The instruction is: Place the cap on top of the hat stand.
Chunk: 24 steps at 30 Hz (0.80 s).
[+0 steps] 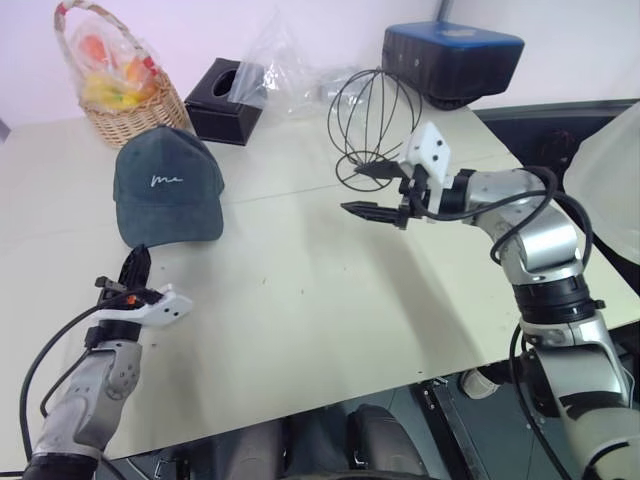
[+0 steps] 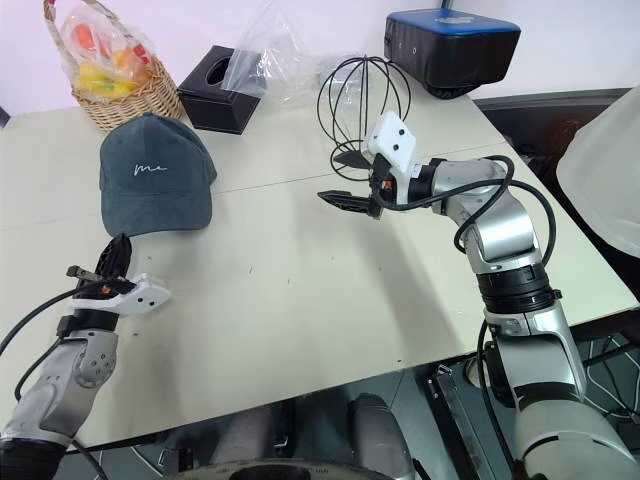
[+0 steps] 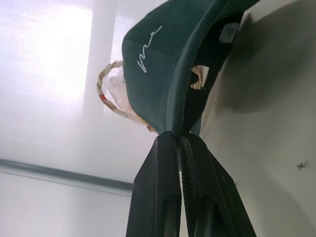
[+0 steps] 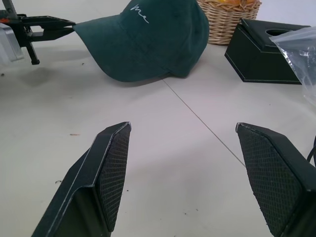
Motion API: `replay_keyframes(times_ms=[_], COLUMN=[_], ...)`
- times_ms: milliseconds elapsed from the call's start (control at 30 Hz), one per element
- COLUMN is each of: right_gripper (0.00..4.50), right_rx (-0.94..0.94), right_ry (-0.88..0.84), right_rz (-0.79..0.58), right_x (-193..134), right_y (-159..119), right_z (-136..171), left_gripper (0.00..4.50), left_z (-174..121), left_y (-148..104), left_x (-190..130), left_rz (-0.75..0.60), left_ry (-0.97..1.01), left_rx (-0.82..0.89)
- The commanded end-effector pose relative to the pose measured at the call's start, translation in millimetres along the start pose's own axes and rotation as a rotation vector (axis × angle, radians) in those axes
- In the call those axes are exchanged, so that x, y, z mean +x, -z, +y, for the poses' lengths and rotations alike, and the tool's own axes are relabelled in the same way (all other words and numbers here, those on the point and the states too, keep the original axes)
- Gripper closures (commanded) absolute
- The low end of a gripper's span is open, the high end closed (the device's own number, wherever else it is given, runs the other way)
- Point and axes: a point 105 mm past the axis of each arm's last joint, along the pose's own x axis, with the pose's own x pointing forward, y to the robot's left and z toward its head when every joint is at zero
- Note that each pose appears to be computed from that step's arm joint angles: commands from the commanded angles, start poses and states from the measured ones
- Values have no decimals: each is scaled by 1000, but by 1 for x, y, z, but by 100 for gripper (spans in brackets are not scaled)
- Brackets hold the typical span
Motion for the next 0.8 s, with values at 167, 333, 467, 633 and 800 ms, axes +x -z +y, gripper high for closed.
replay_keyframes(times_ms=[167, 333, 467, 633, 800], right_gripper=[101, 101, 101, 101, 101], right_rx=[-57, -57, -59, -61, -55], right_ry=[15, 16, 14, 14, 9], right_rz=[-52, -54, -54, -52, -32], right_x=[-4, -3, -3, -5, -9], right_y=[-19, -19, -19, -20, -16], right_z=[-4, -4, -4, -3, -2], left_gripper=[449, 449, 449, 449, 449], left_z=[36, 56, 69, 82, 93], left_y=[-22, -33, -40, -42, -54], left_x=[14, 26, 33, 40, 51], left_rz=[-102, -136, -154, -135, -160], left_ry=[-151, -220, -264, -313, -340], left_rx=[31, 30, 13, -72, -164])
